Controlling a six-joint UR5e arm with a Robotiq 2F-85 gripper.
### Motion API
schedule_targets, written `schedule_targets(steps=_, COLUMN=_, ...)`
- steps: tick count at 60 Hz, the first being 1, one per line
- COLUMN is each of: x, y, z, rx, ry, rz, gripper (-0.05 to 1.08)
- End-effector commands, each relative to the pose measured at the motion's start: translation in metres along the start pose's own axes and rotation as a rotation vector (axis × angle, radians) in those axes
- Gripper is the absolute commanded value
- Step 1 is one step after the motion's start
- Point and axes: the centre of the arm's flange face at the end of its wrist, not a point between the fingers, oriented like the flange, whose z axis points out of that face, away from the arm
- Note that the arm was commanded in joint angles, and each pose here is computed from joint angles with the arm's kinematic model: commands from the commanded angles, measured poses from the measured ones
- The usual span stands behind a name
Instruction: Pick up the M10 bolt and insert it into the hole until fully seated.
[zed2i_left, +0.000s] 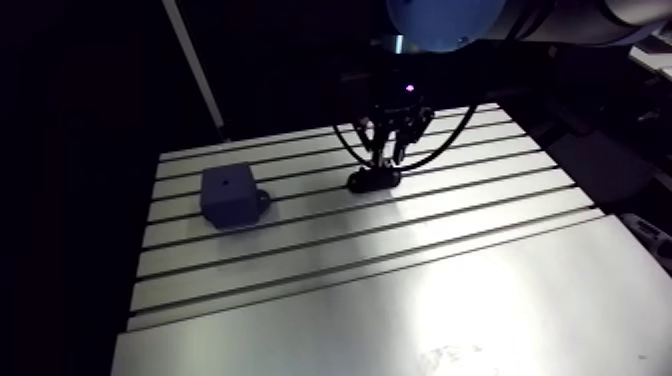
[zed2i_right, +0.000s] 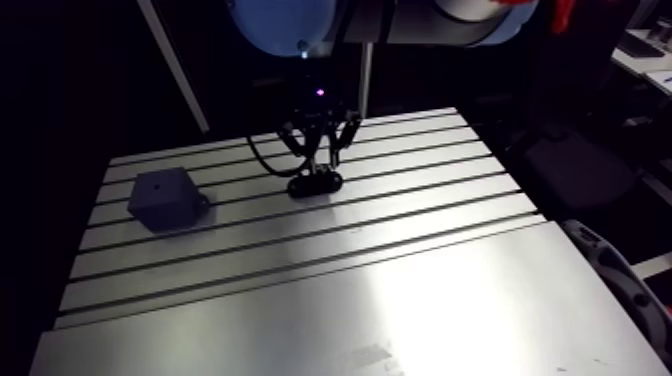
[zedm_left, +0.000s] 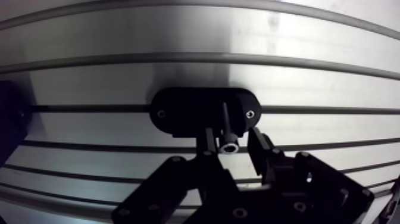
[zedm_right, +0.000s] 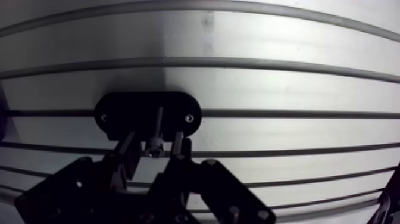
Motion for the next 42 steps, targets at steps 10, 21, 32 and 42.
schedule_targets(steps=10, x=-0.0018, y=-0.0005, z=0.0009, rx=0.002, ry=-0.005, rz=0.0, gripper=0.58)
schedule_targets(steps=21, x=-0.0018, y=-0.0005, z=0.0009, rx=0.002, ry=-0.005, rz=0.0, gripper=0.6)
schedule_targets(steps=32, x=-0.0019, y=-0.0005, z=0.001, rx=0.002, ry=-0.006, rz=0.0, gripper=0.62)
schedule_targets(steps=42, x=-0.0017, y=-0.0015, z=0.0017, rx=0.004, ry=-0.007, rz=-0.002, gripper=0.63)
